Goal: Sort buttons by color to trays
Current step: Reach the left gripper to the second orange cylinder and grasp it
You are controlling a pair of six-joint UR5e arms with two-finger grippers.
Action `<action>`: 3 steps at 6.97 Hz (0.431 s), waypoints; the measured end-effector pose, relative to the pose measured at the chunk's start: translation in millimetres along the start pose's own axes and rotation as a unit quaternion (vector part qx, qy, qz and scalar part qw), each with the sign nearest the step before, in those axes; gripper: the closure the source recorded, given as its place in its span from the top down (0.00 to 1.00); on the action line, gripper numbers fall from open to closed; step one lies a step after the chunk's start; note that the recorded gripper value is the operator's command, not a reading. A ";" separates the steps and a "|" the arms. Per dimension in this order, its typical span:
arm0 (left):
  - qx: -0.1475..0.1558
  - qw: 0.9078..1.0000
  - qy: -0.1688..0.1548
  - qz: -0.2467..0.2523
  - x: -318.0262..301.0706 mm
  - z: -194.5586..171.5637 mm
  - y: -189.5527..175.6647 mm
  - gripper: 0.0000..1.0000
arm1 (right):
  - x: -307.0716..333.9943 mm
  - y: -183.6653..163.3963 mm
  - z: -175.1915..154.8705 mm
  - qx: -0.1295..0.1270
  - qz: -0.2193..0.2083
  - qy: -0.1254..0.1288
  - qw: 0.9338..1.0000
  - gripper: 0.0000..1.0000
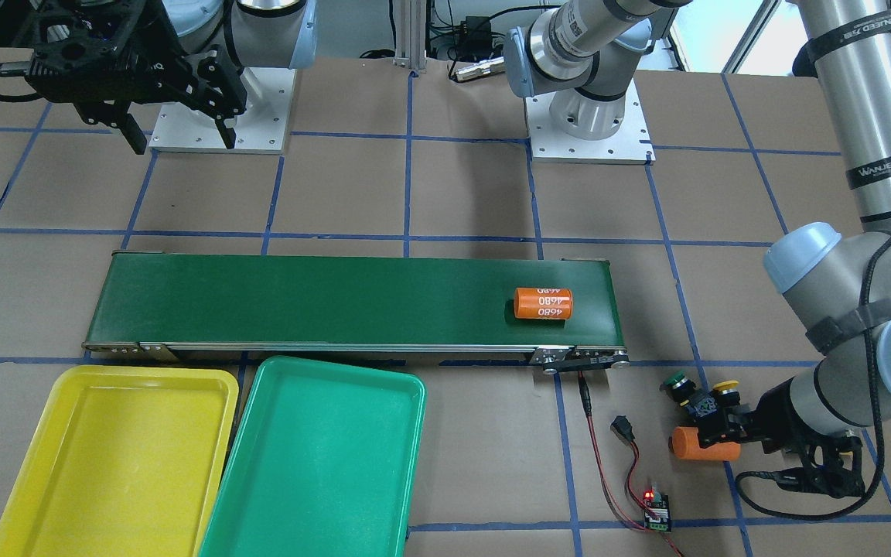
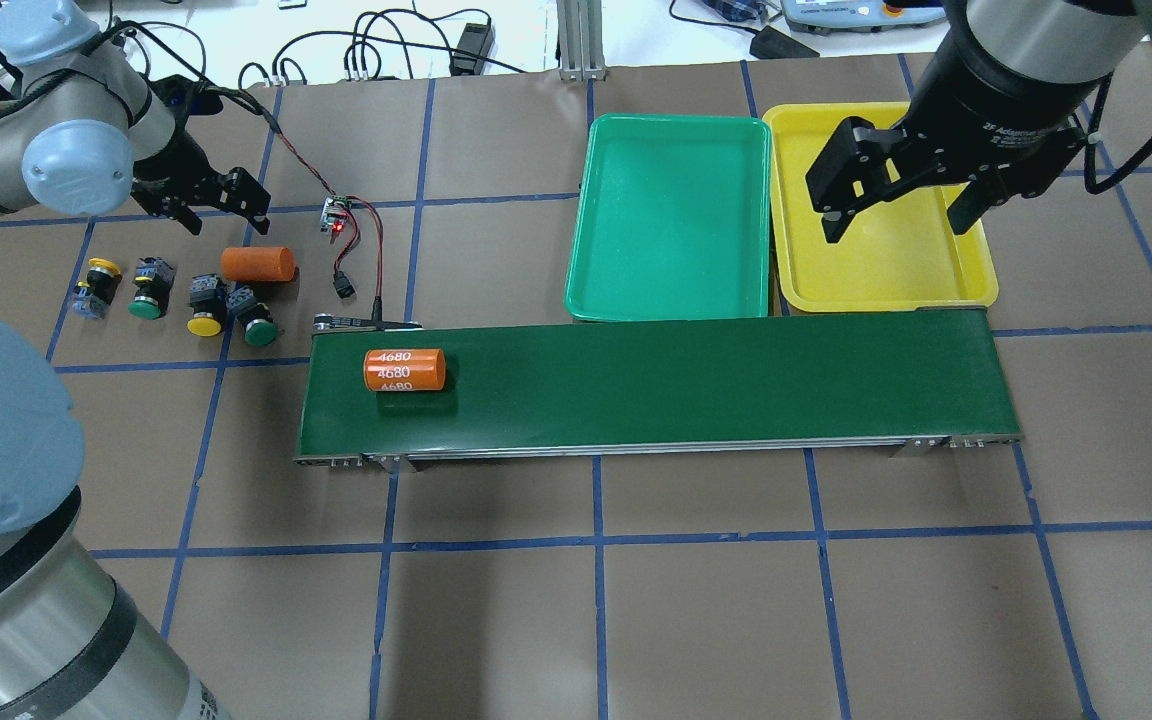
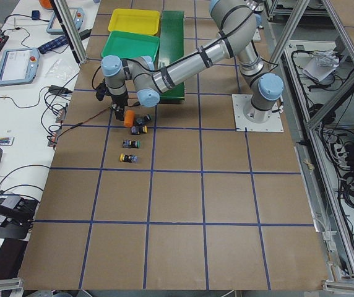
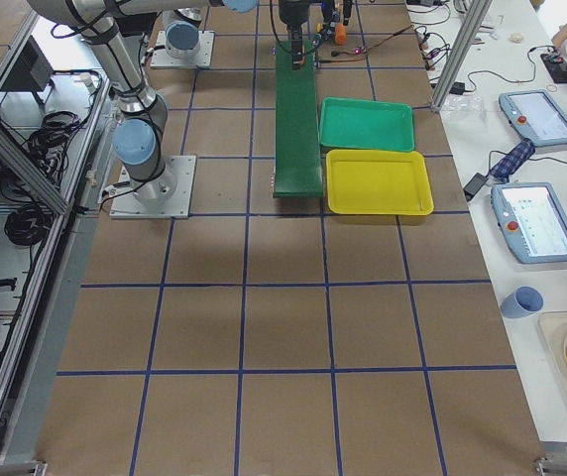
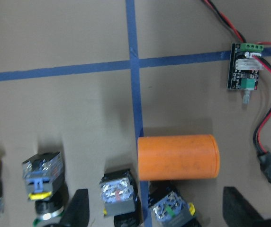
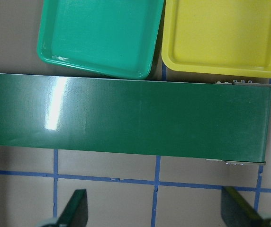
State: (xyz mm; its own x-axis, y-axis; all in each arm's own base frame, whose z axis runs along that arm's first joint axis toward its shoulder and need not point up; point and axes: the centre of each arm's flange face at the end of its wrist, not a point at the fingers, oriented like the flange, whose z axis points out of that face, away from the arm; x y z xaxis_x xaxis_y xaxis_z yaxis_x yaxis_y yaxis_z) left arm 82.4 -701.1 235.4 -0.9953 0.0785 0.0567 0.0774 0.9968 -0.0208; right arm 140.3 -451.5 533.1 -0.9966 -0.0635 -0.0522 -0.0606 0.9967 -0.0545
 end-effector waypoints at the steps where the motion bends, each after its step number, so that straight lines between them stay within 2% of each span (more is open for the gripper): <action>1: -0.005 1.000 0.005 -0.001 0.2 9.4 -1.1 1.00 | 0.0 0.1 0.1 0.000 0.000 0.000 1.000 1.00; 3: -0.011 1.000 0.006 -0.002 -0.1 20.9 -2.2 1.00 | 0.0 0.1 0.1 0.000 0.000 0.000 1.000 1.00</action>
State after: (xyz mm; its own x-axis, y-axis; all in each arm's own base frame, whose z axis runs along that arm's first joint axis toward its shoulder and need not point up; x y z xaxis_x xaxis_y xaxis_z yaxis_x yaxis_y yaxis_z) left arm 81.0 -703.6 214.5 -0.9948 0.0749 0.0691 0.0751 0.9972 0.0007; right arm 140.3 -451.4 533.0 -0.9966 -0.0631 -0.0522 -0.0602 0.9967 -0.0542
